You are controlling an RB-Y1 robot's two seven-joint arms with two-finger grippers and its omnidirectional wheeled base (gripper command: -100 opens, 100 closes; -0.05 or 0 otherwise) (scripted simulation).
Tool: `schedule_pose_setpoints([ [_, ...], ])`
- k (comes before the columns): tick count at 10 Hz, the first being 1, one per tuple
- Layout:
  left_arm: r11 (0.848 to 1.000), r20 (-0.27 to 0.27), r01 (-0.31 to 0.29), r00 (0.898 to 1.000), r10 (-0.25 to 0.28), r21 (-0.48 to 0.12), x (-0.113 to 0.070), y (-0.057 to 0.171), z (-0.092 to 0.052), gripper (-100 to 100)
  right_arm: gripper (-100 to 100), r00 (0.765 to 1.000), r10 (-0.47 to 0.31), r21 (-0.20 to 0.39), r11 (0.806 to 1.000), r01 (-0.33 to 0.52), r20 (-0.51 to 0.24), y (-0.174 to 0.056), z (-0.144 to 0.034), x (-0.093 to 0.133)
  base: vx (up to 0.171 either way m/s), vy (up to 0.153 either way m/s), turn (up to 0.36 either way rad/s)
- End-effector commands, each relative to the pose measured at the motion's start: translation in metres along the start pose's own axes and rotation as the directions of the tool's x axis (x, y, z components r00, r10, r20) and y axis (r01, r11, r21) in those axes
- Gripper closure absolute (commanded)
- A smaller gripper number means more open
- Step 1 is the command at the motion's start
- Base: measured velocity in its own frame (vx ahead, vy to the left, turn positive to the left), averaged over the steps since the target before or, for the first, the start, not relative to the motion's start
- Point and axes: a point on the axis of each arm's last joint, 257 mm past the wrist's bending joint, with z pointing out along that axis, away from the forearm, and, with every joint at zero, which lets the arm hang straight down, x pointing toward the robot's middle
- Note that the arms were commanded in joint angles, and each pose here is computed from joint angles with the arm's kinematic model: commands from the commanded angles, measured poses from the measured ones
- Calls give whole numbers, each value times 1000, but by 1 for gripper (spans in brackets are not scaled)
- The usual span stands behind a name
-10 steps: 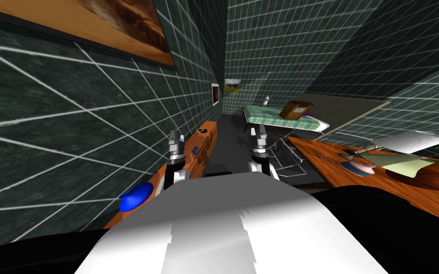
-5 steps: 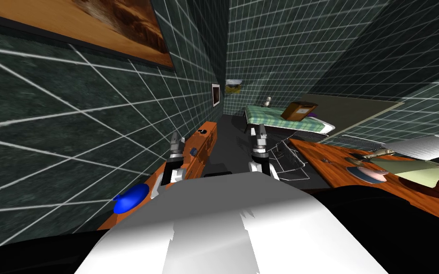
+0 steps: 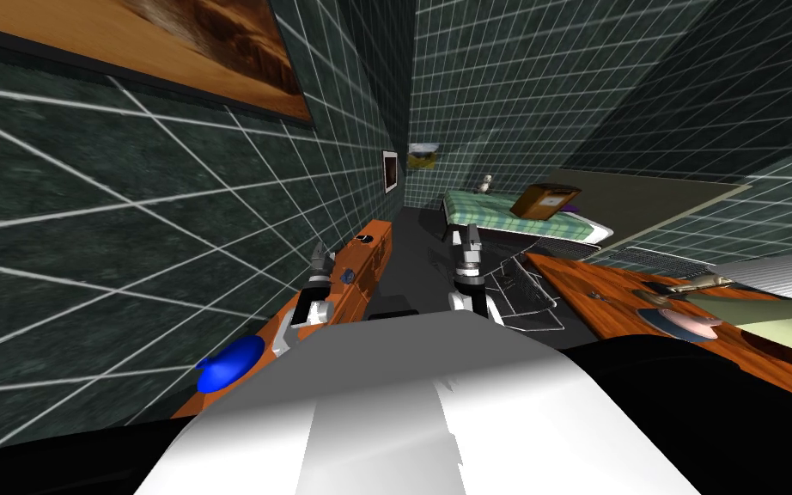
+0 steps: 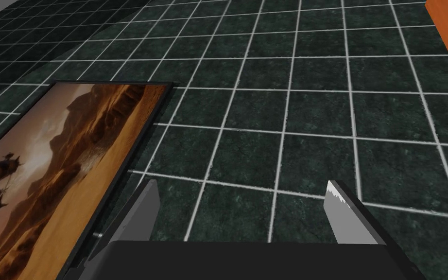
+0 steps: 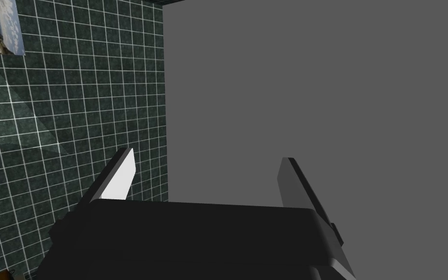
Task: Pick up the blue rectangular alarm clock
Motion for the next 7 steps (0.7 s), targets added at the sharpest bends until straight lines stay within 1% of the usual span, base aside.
schedule_pose_setpoints([
  [1, 997, 15, 33, 999, -32, -71, -13, 26, 4, -100, 0, 1000, 0, 0, 1000, 0, 0, 0, 0, 0, 78, -29, 46],
  [2, 995, 18, 33, 999, -32, -89, -14, 30, 4, -100, 0, 1000, 0, 0, 1000, 0, 0, 0, 0, 0, 53, -28, 18],
  [3, 990, 32, 59, 998, -55, -130, -22, 45, 6, -100, 0, 1000, 0, 0, 1000, 0, 0, 0, 0, 0, 49, -28, 18],
  [4, 987, 35, 59, 998, -55, -147, -23, 49, 5, -100, 0, 1000, 0, 0, 1000, 0, 0, 0, 0, 0, 38, -24, 10],
  [5, 978, 53, 88, 995, -80, -190, -31, 65, 6, -100, 0, 1000, 0, 0, 1000, 0, 0, 0, 0, 0, 39, -21, 24],
  [6, 975, 56, 89, 995, -79, -206, -32, 69, 5, -100, 0, 1000, 0, 0, 1000, 0, 0, 0, 0, 0, 34, -20, 9],
  [7, 961, 79, 121, 991, -105, -247, -40, 85, 6, -100, 0, 1000, 0, 0, 1000, 0, 0, 0, 0, 0, 55, -20, 18],
])
